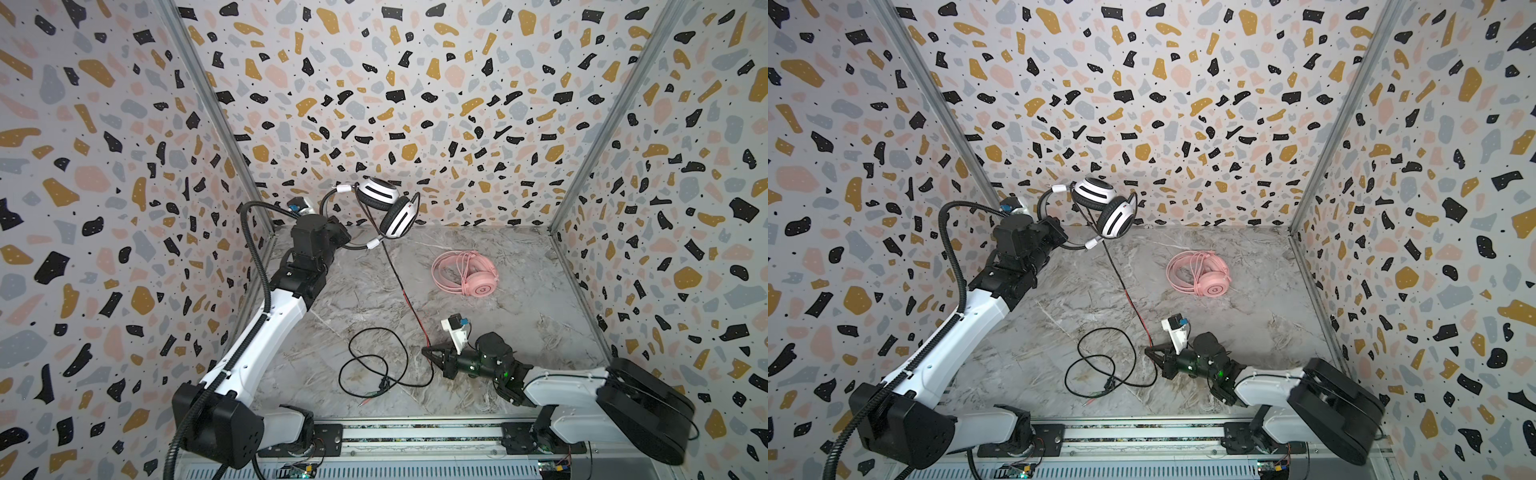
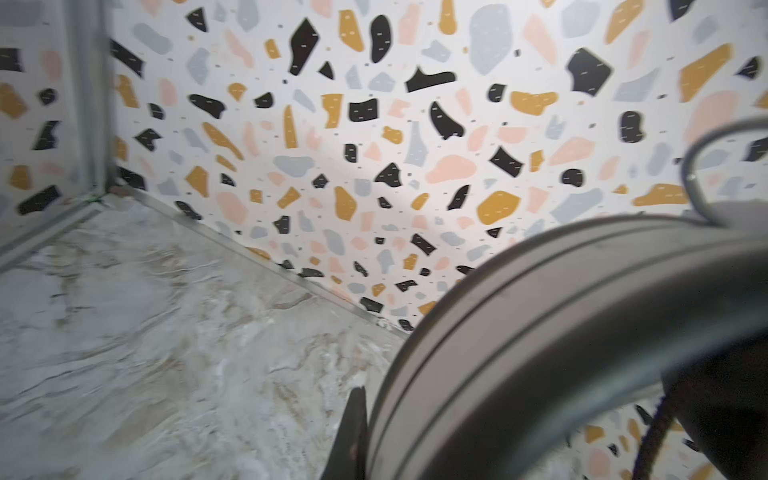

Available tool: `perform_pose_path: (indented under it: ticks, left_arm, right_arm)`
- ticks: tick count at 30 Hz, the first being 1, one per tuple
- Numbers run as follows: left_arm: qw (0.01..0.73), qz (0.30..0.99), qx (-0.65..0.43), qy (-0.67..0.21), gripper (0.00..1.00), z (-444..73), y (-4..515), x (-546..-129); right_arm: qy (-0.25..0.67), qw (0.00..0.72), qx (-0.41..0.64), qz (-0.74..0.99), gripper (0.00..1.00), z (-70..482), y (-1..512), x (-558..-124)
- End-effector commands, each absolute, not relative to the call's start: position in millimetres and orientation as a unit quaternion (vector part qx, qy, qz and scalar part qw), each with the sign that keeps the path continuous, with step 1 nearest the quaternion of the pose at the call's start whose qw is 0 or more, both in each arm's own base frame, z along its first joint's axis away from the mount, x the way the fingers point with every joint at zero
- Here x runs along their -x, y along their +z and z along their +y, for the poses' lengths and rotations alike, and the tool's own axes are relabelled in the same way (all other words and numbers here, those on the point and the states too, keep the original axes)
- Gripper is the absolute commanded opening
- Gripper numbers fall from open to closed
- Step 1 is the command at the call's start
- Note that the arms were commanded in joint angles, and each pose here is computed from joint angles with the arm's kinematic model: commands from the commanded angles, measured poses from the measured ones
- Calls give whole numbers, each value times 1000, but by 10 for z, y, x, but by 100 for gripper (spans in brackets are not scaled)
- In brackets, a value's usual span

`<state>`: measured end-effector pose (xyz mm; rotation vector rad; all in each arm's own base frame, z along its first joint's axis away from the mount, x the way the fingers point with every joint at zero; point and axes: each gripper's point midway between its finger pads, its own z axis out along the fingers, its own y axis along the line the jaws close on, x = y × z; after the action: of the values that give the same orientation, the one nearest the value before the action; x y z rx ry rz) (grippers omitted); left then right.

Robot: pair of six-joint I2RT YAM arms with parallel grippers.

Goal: Wrap the headphones
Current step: 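Raise the white headset with the left gripper while the right grasps the cable lower down, then lift the black cable with the right gripper toward the headset while the left lowers it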

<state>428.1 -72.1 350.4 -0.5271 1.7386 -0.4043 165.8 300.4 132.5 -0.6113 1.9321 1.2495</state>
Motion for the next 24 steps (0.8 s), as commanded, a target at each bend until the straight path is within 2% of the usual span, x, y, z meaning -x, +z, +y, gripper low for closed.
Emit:
perform_pose_path:
  ticks: [1, 7, 12, 18, 21, 24]
  left_arm:
    - [676, 669, 276, -138, 0, -379, 3959, -4209]
    - [668, 680, 289, -91, 0, -272, 3643, -4251]
    - [642, 716, 267, -61, 0, -321, 3380, -4333]
    - [606, 772, 189, 33, 0, -654, 3070, -4199]
    - [600, 783, 130, 103, 0, -872, 2966, -4083]
    - [565, 807, 59, 165, 0, -1017, 2766, -4050]
  right_arm:
    - [387, 367, 241, 811, 6, 2698, 1054, -1611]
    - [394, 395, 238, 795, 6, 2537, 1509, -1500]
    - [375, 386, 279, 796, 6, 2545, 1729, -1426]
    - [337, 429, 290, 786, 7, 2513, 2191, -1533]
    - [319, 467, 287, 773, 8, 2451, 2492, -1618]
    - [298, 508, 277, 759, 8, 2342, 2822, -1722]
